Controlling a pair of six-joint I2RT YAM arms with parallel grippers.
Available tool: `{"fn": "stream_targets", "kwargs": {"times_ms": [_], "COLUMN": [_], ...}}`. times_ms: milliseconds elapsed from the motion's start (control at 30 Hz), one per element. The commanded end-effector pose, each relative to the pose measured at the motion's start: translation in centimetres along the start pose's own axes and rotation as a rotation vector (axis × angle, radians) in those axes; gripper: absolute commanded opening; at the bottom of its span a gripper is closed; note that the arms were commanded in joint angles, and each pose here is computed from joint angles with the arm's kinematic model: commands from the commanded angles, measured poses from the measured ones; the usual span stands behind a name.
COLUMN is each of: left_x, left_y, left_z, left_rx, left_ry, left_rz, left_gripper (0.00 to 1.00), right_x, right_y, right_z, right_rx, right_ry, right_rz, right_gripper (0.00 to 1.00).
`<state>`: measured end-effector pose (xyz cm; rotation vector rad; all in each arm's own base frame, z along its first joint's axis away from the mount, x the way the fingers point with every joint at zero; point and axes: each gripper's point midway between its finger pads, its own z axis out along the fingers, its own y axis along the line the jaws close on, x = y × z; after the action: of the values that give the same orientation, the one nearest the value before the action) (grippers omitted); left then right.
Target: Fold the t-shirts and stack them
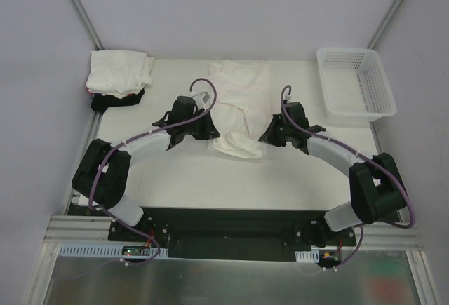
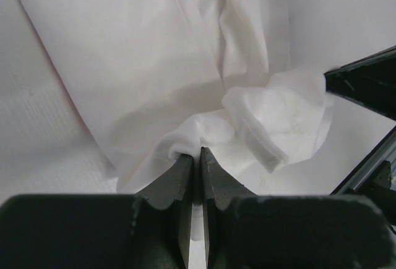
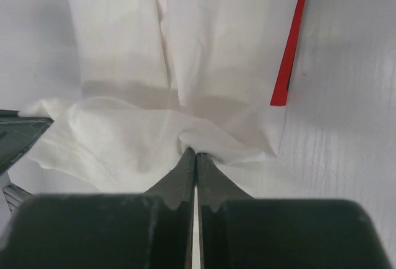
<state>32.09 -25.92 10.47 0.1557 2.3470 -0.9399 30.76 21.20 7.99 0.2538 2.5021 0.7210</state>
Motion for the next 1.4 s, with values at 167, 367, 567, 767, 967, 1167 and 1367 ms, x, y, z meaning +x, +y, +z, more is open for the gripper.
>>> {"fn": "stream_targets", "kwargs": {"times_ms": [167,367,567,767,967,1167,1367], "left_x": [-2.1,-4.2,-5.9,-6.4,-6.5,-7.2,-8.8], "left_y": [0.4,0.7,0.8,0.8,1.3,1.7,1.9], "left_z": [2.1,2.9,3.3,3.5,3.8,4.2,4.0], "left_rx": [0.018,0.028,0.043,0.050,0.049,0.049,0.050], "left_ry": [-0.014,-0.033,-0.048,-0.052,-0.046,-0.050,-0.080], "left_rz": [0.003,-0.003,-0.011,-0.012,-0.023,-0.032,-0.029], "left_gripper": [0.07,0.07,0.07,0.07,0.07,0.07,0.07], "right_x": [-6.2,-7.5,-8.2,-8.5,-9.3,-10.8,-12.1], "right_y": [0.7,0.7,0.7,1.0,1.1,1.4,1.1], "right_z": [-0.5,0.1,1.6,2.8,3.0,3.0,3.6], "right_rx": [-0.014,-0.009,-0.014,-0.027,-0.035,-0.043,-0.034], "right_ry": [-0.111,-0.118,-0.105,-0.085,-0.094,-0.119,-0.130], "right_rz": [0.038,0.048,0.071,0.093,0.105,0.108,0.106], "right_gripper": [0.01,0.01,0.01,0.01,0.01,0.01,0.01]}}
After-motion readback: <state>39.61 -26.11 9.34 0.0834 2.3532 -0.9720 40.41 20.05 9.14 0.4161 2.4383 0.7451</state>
